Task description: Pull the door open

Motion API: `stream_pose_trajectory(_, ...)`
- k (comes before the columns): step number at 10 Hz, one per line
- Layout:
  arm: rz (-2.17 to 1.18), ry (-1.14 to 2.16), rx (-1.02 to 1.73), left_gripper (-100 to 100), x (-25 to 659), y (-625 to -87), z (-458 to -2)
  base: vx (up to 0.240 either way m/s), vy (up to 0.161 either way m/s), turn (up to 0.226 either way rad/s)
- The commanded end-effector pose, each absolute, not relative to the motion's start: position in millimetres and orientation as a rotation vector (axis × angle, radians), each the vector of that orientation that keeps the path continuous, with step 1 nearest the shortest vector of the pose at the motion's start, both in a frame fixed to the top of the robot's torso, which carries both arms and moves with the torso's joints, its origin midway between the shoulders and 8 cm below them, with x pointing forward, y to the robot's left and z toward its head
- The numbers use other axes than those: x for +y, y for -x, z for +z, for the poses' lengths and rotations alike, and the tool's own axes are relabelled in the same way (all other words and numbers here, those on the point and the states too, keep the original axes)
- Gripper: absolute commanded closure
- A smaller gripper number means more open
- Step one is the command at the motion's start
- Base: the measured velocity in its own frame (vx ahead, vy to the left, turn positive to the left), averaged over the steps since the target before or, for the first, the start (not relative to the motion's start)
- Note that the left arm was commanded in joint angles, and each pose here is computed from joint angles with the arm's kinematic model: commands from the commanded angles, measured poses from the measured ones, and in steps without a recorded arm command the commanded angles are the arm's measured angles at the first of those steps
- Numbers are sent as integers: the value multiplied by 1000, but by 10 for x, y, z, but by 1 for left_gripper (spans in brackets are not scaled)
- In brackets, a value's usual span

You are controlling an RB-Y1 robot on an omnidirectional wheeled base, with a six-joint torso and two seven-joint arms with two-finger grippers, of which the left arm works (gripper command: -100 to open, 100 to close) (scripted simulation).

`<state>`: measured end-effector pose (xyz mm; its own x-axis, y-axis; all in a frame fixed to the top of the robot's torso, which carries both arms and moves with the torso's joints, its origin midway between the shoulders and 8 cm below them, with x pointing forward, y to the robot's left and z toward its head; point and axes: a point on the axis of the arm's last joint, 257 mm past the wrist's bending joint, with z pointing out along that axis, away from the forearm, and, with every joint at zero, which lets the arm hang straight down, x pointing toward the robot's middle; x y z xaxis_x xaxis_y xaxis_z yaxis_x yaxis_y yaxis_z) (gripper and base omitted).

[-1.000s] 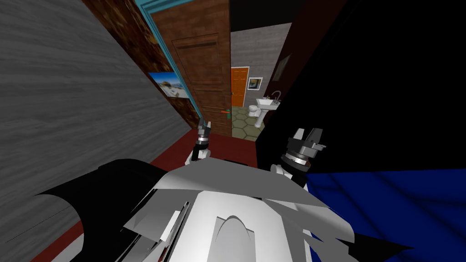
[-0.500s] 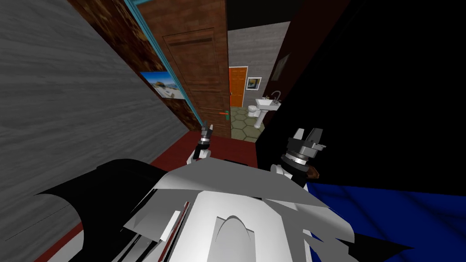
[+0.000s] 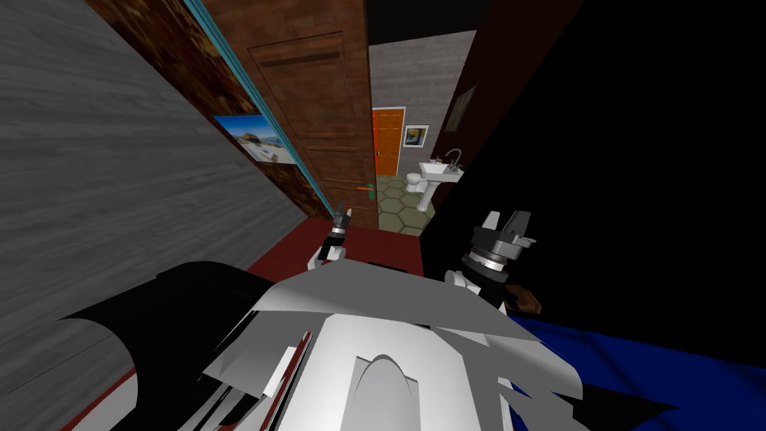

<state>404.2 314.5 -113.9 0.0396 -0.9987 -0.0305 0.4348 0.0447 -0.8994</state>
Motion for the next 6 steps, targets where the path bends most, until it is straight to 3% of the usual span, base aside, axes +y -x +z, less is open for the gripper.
stream_pose_trajectory(1, -1336, 885, 888, -100, 3182, -4083, -1263, 85, 6, -32)
stream_pose_trajectory(6, -1315, 967, 959, -100, 3318, -4198, -1667, 109, 15, -34)
